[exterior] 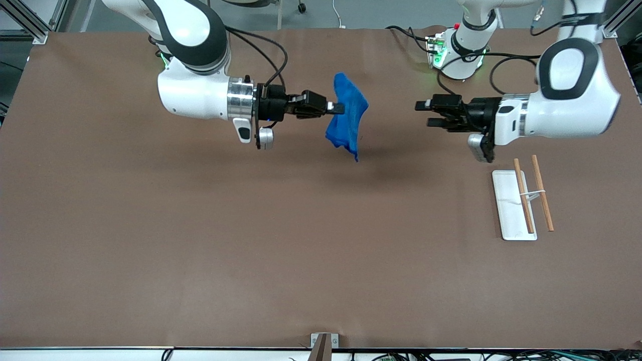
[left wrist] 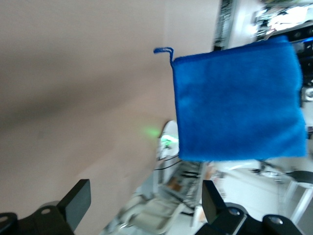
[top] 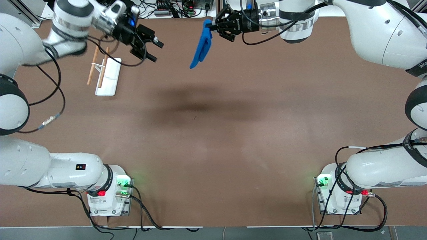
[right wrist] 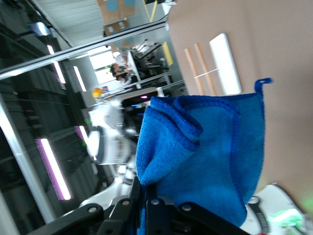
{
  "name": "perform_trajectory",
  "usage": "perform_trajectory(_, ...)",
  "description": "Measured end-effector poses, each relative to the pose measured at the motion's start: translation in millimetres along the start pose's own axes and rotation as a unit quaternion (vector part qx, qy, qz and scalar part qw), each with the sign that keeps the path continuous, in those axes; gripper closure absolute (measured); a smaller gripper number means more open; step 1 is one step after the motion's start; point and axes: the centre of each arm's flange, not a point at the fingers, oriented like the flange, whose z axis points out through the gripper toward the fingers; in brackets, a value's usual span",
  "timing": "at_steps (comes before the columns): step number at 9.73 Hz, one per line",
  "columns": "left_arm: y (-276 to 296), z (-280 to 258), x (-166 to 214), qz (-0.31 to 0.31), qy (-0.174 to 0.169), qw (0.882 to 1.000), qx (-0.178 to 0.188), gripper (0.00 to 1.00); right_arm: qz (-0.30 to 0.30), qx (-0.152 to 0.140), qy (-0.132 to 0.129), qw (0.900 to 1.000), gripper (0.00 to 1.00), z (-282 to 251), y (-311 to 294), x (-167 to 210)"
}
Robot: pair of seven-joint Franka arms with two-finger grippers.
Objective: Right arm passes towel to left arm to hang
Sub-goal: 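Close the left gripper on the towel held by the right gripper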
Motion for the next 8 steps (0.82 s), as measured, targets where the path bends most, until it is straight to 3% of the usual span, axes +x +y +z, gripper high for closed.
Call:
perform_trajectory(1, -9.1, 13.0, -2.9, -0.008, 0.011, 0.999, -0.035, 0.00, 0.012, 0.021, -0.004, 1.000, 0.95, 6.5, -6.7, -6.0)
perform_trajectory(4, -3.5, 39.9, -0.7, -0.019, 0.054, 0.989, -0.134, 0.00, 0.033, 0.047, -0.004, 0.998, 0.95, 16.1, -12.7, -14.4)
perform_trajectory(8, -5.5, 72.2, -1.7, -0.017, 0.112, 0.971, -0.211, 0.00, 0.052, 0.065, -0.007, 0.997, 0.95, 23.4, -14.4, -20.6)
